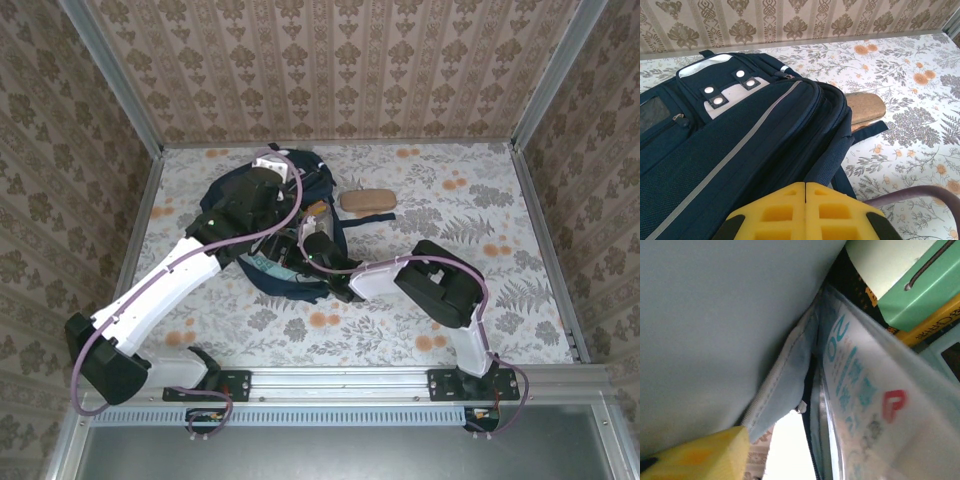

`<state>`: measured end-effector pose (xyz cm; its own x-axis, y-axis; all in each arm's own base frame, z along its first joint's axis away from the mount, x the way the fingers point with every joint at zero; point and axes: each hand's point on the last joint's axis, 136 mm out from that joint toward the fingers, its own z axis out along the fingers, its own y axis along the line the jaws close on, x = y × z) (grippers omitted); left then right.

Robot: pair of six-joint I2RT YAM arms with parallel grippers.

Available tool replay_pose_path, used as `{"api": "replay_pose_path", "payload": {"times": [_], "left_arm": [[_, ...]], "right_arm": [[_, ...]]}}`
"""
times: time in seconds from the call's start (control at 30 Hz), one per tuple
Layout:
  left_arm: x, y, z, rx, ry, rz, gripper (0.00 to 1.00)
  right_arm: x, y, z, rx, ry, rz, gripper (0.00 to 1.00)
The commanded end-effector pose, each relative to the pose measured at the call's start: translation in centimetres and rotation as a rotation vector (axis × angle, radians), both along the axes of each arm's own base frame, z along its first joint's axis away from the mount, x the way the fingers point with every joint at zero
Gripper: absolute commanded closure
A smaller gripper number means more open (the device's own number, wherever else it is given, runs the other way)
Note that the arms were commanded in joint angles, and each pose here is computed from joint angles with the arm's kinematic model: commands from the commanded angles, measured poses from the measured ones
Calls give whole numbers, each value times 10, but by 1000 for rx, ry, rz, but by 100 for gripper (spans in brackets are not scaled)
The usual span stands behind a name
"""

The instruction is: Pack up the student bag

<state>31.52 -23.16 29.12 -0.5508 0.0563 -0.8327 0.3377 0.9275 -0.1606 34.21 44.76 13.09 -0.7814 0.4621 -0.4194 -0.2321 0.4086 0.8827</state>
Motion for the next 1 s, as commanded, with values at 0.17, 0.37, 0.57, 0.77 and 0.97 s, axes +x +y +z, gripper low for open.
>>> {"api": "replay_pose_path", "payload": {"times": [0.17,0.37,0.57,0.77,0.97], "left_arm": [[-4,3,35,-91,-109,1,100],[-3,3,32,-85,-104,1,100],[-3,2,31,-87,-102,0,100],[-3,0,30,-95,-97,-8,100],[-4,-2,31,-101,-94,-13,100]], "right_arm": [[-11,-35,-3,-136,-21,-7,44],[-10,-44,-14,-140,19,28,52],[-9,-41,-19,-141,26,43,90],[-6,-29,-20,-122,15,31,100],[-7,7,-35,-131,31,67,100]]}}
